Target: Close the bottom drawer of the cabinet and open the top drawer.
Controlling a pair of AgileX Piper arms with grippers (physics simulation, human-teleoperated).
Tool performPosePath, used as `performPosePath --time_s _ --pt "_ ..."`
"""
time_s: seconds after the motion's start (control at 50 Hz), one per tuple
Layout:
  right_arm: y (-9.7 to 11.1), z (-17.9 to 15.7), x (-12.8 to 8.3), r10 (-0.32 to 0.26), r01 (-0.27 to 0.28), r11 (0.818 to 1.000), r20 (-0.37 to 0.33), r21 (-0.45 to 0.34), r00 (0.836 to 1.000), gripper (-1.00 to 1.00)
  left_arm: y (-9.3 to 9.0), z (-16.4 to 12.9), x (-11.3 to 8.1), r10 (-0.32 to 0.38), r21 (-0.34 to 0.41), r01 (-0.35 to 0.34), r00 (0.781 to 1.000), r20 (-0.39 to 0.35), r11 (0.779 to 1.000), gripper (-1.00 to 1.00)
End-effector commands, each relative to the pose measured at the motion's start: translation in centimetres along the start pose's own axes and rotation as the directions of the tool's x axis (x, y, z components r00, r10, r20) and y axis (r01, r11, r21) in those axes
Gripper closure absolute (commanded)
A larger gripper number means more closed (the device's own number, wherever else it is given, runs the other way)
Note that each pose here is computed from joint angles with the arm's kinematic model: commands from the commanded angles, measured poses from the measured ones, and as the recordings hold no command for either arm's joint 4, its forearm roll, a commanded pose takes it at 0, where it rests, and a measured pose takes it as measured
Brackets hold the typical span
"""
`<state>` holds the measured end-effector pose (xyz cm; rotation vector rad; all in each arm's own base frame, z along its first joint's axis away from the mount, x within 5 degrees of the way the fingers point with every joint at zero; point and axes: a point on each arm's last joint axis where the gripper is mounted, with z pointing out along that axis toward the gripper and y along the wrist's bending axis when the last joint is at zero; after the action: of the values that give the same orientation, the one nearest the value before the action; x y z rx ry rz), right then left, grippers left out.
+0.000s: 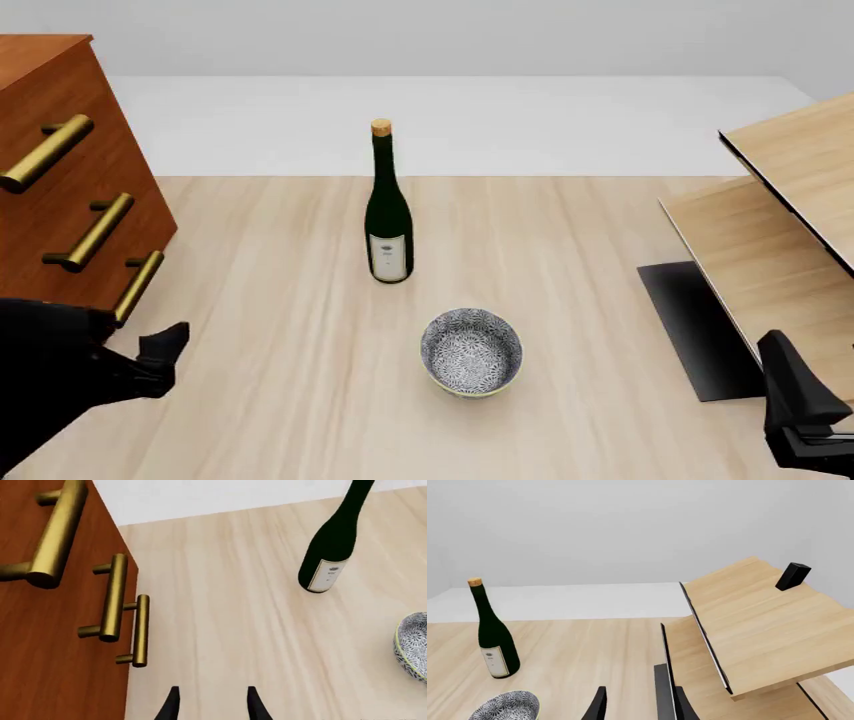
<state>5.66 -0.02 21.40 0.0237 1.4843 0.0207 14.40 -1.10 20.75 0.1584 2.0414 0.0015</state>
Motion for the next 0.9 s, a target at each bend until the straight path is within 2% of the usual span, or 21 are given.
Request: performPosePath --time_s 0.02,0.24,0.3,0.34,0.44,0.46,0.54,0.62,0.68,0.76,0.82,0.86,0.88,0.9 --pt "0.0 0.0 0.0 0.001 -0.001 1.0 0.0 0.0 1.0 -1.0 -0.7 -1.4 -2.3 0.008 0.056 -0.01 0.999 0.036 0.998 -1.0" --pt "0.0 0.0 0.0 0.003 -0.003 1.0 0.001 0.0 1.0 -1.0 -1.2 -2.1 -3.8 0.011 0.093 -0.016 0.998 0.06 0.996 -1.0" --pt "0.0 0.0 0.0 0.003 -0.003 1.0 0.001 0.001 1.0 -1.0 -1.4 -2.4 -4.3 0.026 0.103 -0.034 0.997 0.076 0.994 -1.0" --pt "0.0 0.0 0.0 0.003 -0.003 1.0 0.001 0.001 1.0 -1.0 -1.5 -2.9 -4.7 0.062 0.107 -0.073 0.993 0.101 0.992 -1.0" --pt "0.0 0.0 0.0 0.003 -0.003 1.0 0.001 0.001 1.0 -1.0 -1.5 -3.1 -5.1 0.08 0.11 -0.093 0.99 0.116 0.99 -1.0" --pt "0.0 0.0 0.0 0.003 -0.003 1.0 0.001 0.001 1.0 -1.0 -1.4 -3.7 -5.3 0.143 0.094 -0.158 0.978 0.152 0.983 -1.0" --pt "0.0 0.0 0.0 0.003 -0.003 1.0 0.002 0.001 1.0 -1.0 -1.6 -4.0 -5.7 0.154 0.105 -0.173 0.974 0.167 0.979 -1.0" --pt "0.0 0.0 0.0 0.003 -0.003 1.0 0.002 0.002 1.0 -1.0 -1.7 -4.4 -6.2 0.224 0.098 -0.247 0.954 0.202 0.964 -1.0" --pt "0.0 0.0 0.0 0.003 -0.003 1.0 0.001 0.002 1.0 -1.0 -1.8 -4.8 -6.7 0.233 0.102 -0.26 0.947 0.219 0.96 -1.0" --pt "0.0 0.0 0.0 0.003 -0.003 1.0 0.002 0.002 1.0 -1.0 -2.0 -5.2 -7.0 0.301 0.094 -0.334 0.918 0.258 0.938 -1.0" --pt "0.0 0.0 0.0 0.003 -0.003 1.0 0.001 0.001 1.0 -1.0 -2.1 -5.2 -7.3 0.307 0.097 -0.342 0.915 0.262 0.935 -1.0" --pt "0.0 0.0 0.0 0.003 -0.003 1.0 0.001 0.001 1.0 -1.0 -2.1 -5.3 -7.4 0.338 0.081 -0.372 0.9 0.277 0.925 -1.0" --pt "0.0 0.0 0.0 0.004 -0.004 1.0 0.001 0.002 1.0 -1.0 -2.0 -5.6 -7.3 0.396 0.051 -0.43 0.865 0.307 0.901 -1.0" --pt "0.0 0.0 0.0 0.004 -0.004 1.0 0.001 0.002 1.0 -1.0 -2.0 -5.7 -7.3 0.402 0.044 -0.436 0.862 0.309 0.899 -1.0"
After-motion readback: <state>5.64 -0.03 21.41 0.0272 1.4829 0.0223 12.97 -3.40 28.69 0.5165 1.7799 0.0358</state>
